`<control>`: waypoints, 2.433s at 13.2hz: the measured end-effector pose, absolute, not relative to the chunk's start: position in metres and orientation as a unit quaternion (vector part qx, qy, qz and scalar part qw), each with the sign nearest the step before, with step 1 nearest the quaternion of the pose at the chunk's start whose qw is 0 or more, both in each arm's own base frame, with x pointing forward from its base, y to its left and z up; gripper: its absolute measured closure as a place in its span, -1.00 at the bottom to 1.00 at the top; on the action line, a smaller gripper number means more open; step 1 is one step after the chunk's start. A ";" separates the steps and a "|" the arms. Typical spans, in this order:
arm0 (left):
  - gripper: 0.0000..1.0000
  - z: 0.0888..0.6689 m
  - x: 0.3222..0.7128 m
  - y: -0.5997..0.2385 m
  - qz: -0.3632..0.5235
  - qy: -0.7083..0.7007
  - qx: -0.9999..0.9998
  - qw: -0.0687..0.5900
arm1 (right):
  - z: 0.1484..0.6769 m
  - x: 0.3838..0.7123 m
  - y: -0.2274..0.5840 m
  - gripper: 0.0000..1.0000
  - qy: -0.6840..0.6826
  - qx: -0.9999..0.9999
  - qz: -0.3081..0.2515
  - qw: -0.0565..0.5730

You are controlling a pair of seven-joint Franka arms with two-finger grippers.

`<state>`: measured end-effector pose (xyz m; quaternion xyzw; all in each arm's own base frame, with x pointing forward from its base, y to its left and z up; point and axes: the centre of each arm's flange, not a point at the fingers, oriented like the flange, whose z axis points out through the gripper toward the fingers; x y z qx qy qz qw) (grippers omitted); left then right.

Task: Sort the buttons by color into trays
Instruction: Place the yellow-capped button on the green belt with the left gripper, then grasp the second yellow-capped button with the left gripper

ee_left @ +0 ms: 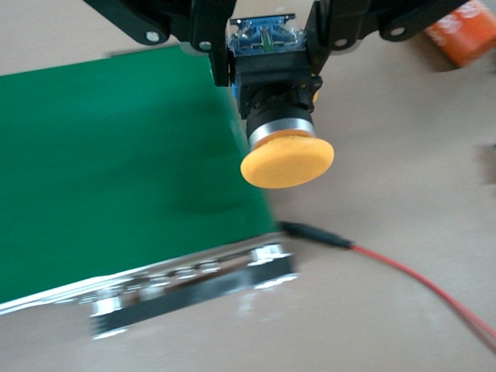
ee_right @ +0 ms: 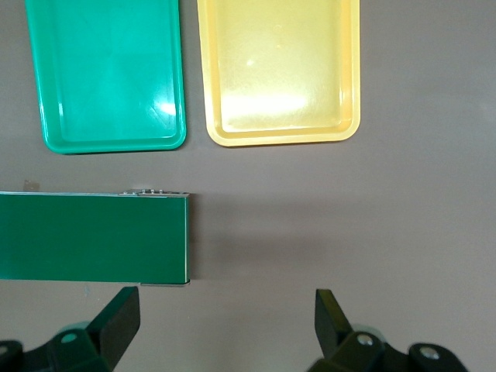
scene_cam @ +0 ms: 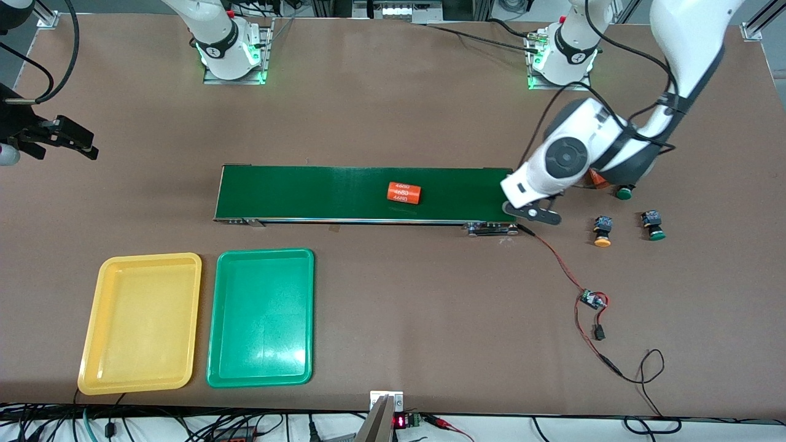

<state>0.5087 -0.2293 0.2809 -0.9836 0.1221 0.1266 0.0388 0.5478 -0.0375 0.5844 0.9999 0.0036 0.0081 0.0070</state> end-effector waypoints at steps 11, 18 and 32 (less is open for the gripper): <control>-0.57 0.264 0.505 -0.283 0.120 0.084 -0.989 -0.014 | 0.579 0.550 -0.042 -1.00 0.000 1.000 0.003 0.007; -1.00 0.355 0.575 -0.198 0.156 0.065 -0.983 0.076 | 0.578 0.550 -0.043 -1.00 -0.002 1.000 0.002 0.007; -0.90 0.201 0.584 0.021 0.139 0.114 -0.983 0.047 | 0.573 0.552 -0.050 -1.00 -0.012 1.000 -0.003 0.007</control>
